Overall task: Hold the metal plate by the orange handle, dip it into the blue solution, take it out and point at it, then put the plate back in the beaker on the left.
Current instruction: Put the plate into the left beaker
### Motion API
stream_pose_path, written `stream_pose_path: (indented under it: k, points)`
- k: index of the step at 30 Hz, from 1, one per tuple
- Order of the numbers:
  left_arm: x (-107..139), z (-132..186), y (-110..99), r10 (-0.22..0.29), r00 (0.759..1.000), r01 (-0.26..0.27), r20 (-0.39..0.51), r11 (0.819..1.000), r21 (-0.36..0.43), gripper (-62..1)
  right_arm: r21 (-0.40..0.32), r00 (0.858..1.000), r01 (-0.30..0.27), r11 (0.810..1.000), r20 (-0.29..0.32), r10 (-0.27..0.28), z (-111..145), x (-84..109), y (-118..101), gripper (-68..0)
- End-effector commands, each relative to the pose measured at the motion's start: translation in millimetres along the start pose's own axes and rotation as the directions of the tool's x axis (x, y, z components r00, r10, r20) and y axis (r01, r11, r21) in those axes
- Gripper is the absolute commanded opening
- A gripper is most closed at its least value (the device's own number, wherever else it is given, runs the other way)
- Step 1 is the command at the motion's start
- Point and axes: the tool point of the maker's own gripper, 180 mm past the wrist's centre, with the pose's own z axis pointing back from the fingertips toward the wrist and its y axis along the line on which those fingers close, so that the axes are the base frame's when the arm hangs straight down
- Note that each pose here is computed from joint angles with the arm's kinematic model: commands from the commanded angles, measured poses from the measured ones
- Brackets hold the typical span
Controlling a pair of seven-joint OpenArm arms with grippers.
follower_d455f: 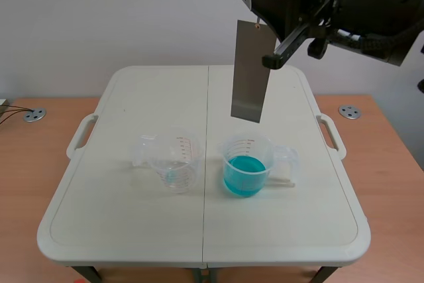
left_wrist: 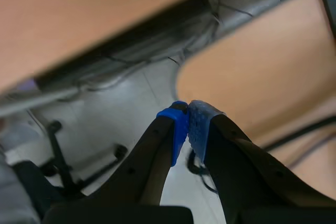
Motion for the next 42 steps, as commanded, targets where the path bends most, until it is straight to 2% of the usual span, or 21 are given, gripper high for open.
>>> stream_pose_path:
  k: [1, 5, 11, 15, 19, 26, 34, 42]
  points:
    - [-3, -3, -20, 0.007, 1.0, -0.007, 0.002, 0.999, -0.043, -57.9, 0.004, 0.998, -0.018, 1.0, 0.054, 0.018, -1, 17.2, -2, -66.2]
    - [-39, -5, -65, 0.032, 0.996, -0.04, -0.077, 0.993, -0.111, -57.9, 0.02, 0.998, -0.024, 1.0, 0.062, 0.023, -5, 20.3, 2, -66.2]
    - [-71, -2, -132, 0.06, 0.985, -0.094, -0.16, 0.972, -0.217, -57.9, 0.05, 0.997, -0.026, 0.998, 0.078, 0.022, -12, 24.6, 9, -66.2]
    - [-82, 1, -165, 0.08, 0.978, -0.131, -0.194, 0.954, -0.268, -57.9, 0.06, 0.996, -0.017, 0.998, 0.09, 0.012, -17, 26.9, 14, -66.2]
    - [-87, 3, -186, 0.089, 0.973, -0.152, -0.214, 0.941, -0.301, -57.9, 0.083, 0.996, -0.016, 0.996, 0.089, 0.009, -25, 29.0, 22, -66.2]
    - [-90, -3, -198, 0.069, 0.972, -0.143, -0.226, 0.933, -0.331, -57.9, 0.092, 0.993, -0.014, 0.996, 0.117, 0.003, -38, 39.0, 28, -66.2]
    - [-97, -13, -188, 0.05, 0.968, -0.129, -0.247, 0.94, -0.316, -57.9, 0.124, 0.99, -0.009, 0.992, 0.139, -0.008, -51, 46.9, 40, -66.2]
    - [-99, -18, -180, 0.046, 0.966, -0.124, -0.254, 0.945, -0.301, -57.9, 0.148, 0.992, 0.005, 0.989, 0.124, -0.024, -68, 38.8, 47, -66.2]
